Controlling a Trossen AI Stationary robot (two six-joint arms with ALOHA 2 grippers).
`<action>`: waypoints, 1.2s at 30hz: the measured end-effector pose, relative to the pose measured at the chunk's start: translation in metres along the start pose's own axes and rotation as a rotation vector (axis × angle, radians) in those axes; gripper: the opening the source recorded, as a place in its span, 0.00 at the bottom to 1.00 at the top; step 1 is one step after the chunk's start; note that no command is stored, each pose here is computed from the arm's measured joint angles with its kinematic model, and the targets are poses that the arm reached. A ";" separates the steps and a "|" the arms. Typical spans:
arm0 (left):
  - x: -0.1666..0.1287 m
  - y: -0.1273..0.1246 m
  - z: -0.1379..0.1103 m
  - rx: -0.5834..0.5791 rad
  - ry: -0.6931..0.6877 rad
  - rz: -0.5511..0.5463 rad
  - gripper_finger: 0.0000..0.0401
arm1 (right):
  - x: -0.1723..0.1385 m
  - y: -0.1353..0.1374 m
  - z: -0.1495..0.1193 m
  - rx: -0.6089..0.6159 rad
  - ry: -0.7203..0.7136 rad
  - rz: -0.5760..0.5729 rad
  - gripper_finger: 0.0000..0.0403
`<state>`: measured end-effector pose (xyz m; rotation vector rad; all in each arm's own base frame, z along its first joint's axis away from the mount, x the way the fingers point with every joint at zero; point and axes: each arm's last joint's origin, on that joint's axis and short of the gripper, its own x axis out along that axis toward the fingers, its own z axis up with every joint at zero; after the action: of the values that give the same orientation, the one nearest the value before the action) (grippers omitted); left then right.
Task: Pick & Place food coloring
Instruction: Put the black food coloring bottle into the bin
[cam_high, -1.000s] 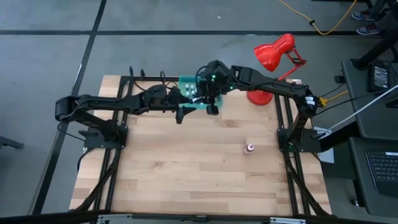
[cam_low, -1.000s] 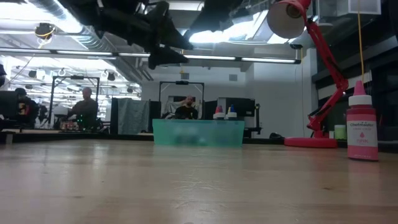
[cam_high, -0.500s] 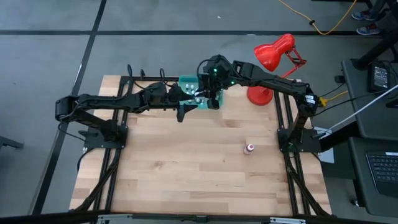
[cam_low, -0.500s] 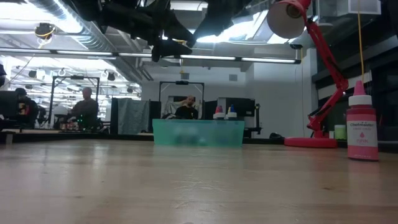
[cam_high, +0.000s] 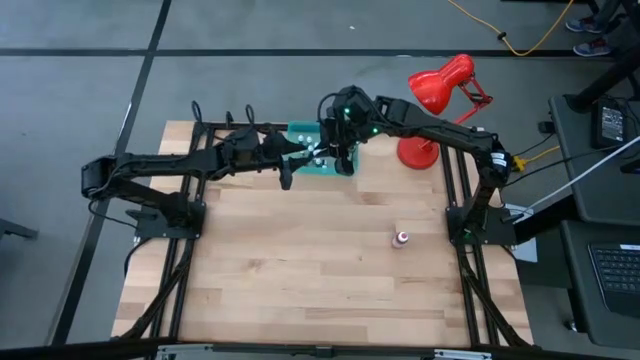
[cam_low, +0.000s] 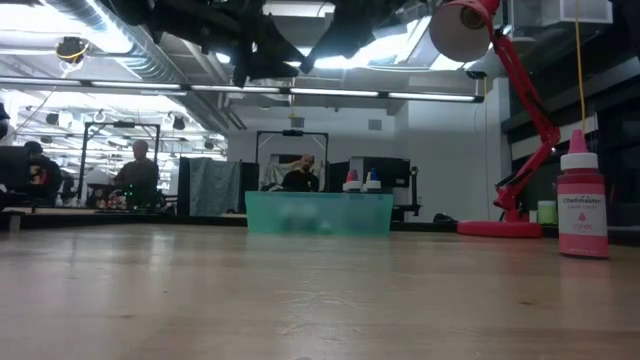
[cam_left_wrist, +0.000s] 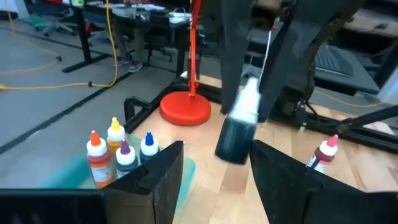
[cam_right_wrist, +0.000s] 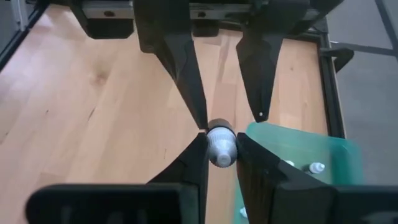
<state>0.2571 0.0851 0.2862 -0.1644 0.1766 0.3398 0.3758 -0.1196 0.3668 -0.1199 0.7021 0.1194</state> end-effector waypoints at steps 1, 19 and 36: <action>0.000 0.000 0.000 0.000 0.005 0.001 0.46 | 0.000 0.000 0.000 0.000 0.000 -0.001 0.17; 0.001 -0.001 0.004 0.000 -0.043 -0.055 0.43 | 0.000 0.000 0.000 -0.002 -0.005 0.002 0.17; 0.005 -0.002 0.001 -0.008 -0.023 -0.105 0.41 | 0.004 0.012 0.004 -0.023 -0.004 0.025 0.18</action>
<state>0.2623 0.0850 0.2862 -0.1771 0.1432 0.2383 0.3800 -0.1065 0.3666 -0.1327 0.6987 0.1515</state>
